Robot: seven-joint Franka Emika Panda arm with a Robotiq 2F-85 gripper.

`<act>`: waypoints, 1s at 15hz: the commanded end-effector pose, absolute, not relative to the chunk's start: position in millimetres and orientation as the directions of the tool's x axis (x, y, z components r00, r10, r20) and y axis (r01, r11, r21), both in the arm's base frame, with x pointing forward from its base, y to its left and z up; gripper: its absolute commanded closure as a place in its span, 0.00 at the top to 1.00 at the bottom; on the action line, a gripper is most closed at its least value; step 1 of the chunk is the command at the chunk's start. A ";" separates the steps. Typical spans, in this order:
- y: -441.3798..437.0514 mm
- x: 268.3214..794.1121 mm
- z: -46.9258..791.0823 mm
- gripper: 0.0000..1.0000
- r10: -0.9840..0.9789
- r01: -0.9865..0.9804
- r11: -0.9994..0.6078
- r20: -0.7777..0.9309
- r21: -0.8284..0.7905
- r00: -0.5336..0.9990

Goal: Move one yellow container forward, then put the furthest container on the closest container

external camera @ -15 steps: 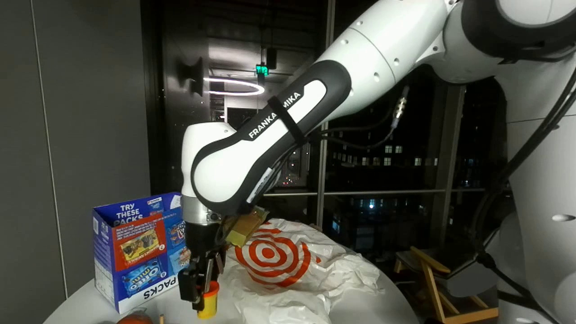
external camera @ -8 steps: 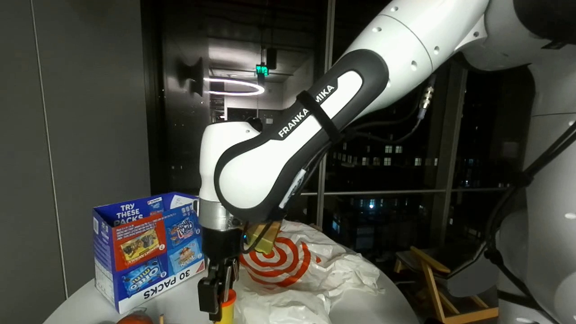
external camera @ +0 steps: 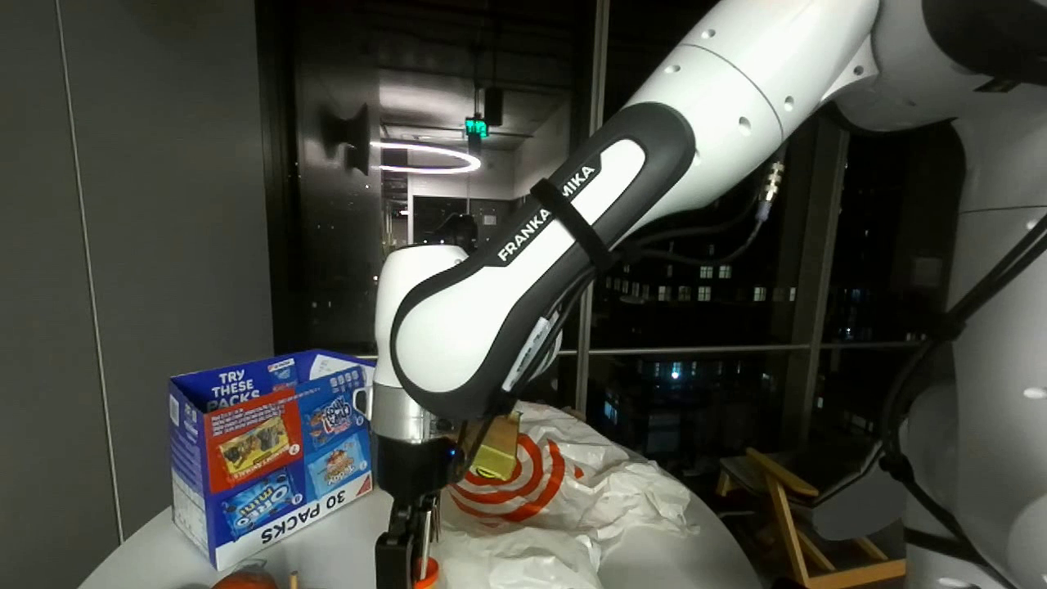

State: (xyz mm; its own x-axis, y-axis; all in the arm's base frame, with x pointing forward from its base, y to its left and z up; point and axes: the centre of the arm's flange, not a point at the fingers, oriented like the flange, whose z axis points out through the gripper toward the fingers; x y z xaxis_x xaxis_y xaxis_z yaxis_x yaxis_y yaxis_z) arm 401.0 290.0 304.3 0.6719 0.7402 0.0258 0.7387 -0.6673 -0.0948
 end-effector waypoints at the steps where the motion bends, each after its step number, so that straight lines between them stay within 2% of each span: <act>1: 290.0 400.1 299.3 0.24 0.764 0.765 -0.636 0.052 -0.105 0.643; 9: 291.0 405.8 295.6 0.24 0.800 0.801 -0.592 0.052 -0.091 0.598; 10: 290.8 405.7 296.1 0.56 0.802 0.803 -0.589 0.052 -0.094 0.595; 11: 290.6 405.4 297.2 0.77 0.806 0.806 -0.583 0.056 -0.102 0.589; 12: 290.4 405.8 298.4 0.81 0.807 0.808 -0.581 0.059 -0.095 0.587; 14: 290.1 406.0 300.9 0.97 0.811 0.813 -0.576 0.066 -0.092 0.582; 15: 291.7 400.1 294.3 1.00 0.813 0.815 -0.573 0.068 -0.084 0.578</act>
